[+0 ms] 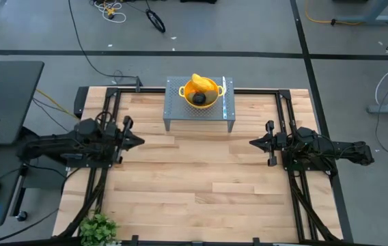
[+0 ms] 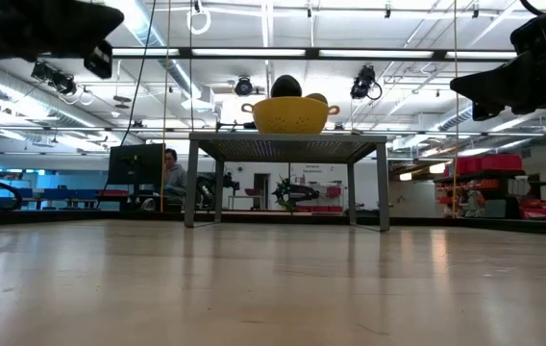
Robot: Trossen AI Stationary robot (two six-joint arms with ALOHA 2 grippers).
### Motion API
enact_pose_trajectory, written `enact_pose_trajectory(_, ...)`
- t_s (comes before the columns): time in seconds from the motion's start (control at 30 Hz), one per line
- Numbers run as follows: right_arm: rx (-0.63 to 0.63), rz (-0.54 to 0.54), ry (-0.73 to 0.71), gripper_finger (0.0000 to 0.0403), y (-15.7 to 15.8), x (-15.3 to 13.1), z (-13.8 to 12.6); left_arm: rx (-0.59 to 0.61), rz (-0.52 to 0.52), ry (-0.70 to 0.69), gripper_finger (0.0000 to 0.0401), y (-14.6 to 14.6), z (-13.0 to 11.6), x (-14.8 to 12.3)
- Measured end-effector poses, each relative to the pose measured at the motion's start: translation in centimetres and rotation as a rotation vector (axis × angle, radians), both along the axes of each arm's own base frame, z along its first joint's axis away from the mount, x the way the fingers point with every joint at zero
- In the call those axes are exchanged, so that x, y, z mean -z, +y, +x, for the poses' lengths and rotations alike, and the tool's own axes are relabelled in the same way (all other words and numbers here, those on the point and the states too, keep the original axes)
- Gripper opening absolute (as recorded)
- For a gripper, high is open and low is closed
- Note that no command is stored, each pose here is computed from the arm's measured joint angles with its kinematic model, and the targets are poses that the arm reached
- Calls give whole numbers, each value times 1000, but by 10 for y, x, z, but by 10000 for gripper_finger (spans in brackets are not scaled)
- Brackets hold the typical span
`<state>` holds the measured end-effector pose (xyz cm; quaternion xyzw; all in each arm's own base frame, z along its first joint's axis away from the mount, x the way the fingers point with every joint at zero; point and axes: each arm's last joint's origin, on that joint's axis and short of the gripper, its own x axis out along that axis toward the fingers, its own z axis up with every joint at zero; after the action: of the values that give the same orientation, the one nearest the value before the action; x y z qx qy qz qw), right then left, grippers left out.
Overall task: Pick & Place Fruit
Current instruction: Return to Home Position
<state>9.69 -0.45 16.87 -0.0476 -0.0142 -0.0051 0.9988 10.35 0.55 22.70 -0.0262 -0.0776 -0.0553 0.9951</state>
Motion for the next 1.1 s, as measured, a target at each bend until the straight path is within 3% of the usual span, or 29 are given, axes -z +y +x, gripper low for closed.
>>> enact_pose_trajectory(0.27, 0, 0, 0, 1, 0, 0, 0, -120, 53, -54, 26, 0, -9, 24)
enact_pose_trajectory(0.7, 0, 0, 0, 1, 0, 0, 0, -215, 15, -18, 26, -1, -8, 44)
enact_pose_trajectory(0.93, 0, 0, 0, 1, 0, 0, 0, -209, 63, 98, 26, -2, -7, 56)
enact_pose_trajectory(1.1, 0, 0, 0, 1, 0, 0, 0, -159, 116, 107, 26, -4, -6, 57)
